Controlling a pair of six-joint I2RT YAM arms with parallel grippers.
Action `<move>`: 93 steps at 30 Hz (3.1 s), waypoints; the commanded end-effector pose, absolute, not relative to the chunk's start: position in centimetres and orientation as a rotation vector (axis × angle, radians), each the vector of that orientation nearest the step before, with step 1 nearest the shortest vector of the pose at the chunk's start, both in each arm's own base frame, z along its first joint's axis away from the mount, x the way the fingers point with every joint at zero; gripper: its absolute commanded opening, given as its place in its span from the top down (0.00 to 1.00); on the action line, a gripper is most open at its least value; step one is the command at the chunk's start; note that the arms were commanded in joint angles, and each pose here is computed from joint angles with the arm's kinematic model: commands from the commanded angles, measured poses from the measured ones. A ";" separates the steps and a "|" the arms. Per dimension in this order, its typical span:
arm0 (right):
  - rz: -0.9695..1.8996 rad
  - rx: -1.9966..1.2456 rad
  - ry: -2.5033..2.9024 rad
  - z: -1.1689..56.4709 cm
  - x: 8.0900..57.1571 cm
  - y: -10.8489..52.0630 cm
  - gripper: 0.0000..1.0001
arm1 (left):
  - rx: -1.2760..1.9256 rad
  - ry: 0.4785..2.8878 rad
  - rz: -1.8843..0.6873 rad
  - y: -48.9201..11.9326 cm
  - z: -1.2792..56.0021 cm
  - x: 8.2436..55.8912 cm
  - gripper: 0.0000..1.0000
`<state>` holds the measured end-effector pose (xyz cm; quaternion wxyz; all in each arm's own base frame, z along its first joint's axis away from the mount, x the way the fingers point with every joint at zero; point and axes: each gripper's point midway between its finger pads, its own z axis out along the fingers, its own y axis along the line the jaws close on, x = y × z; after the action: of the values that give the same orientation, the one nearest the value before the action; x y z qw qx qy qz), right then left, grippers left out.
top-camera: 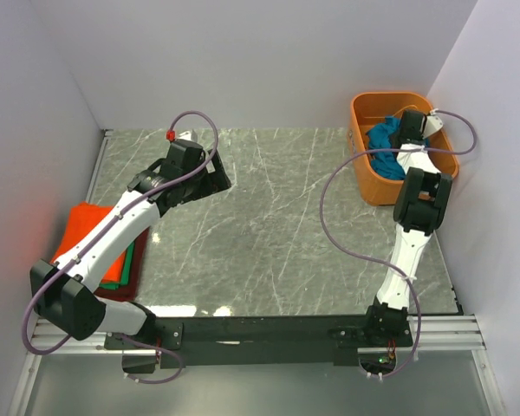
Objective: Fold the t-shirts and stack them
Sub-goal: Grab the tshirt from the pile, then move the tshirt to the center of the board
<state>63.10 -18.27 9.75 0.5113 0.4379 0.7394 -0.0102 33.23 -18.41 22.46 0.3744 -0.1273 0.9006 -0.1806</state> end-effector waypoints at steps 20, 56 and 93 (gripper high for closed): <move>-0.034 0.915 1.373 26.3 57.5 -15.3 1.00 | -0.290 2.259 -0.526 -19.0 23.8 33.6 0.01; 0.237 0.495 0.825 66.5 39.7 -2.3 1.00 | -0.311 2.221 -0.575 -18.8 24.6 32.7 0.01; 0.893 0.056 1.234 56.4 34.4 26.9 1.00 | -0.670 2.062 -0.441 -11.8 28.8 31.6 0.01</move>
<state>36.65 28.66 52.89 0.7012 0.0173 0.6043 0.3780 31.52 -12.46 26.21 0.4223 -0.2539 0.8538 -0.1680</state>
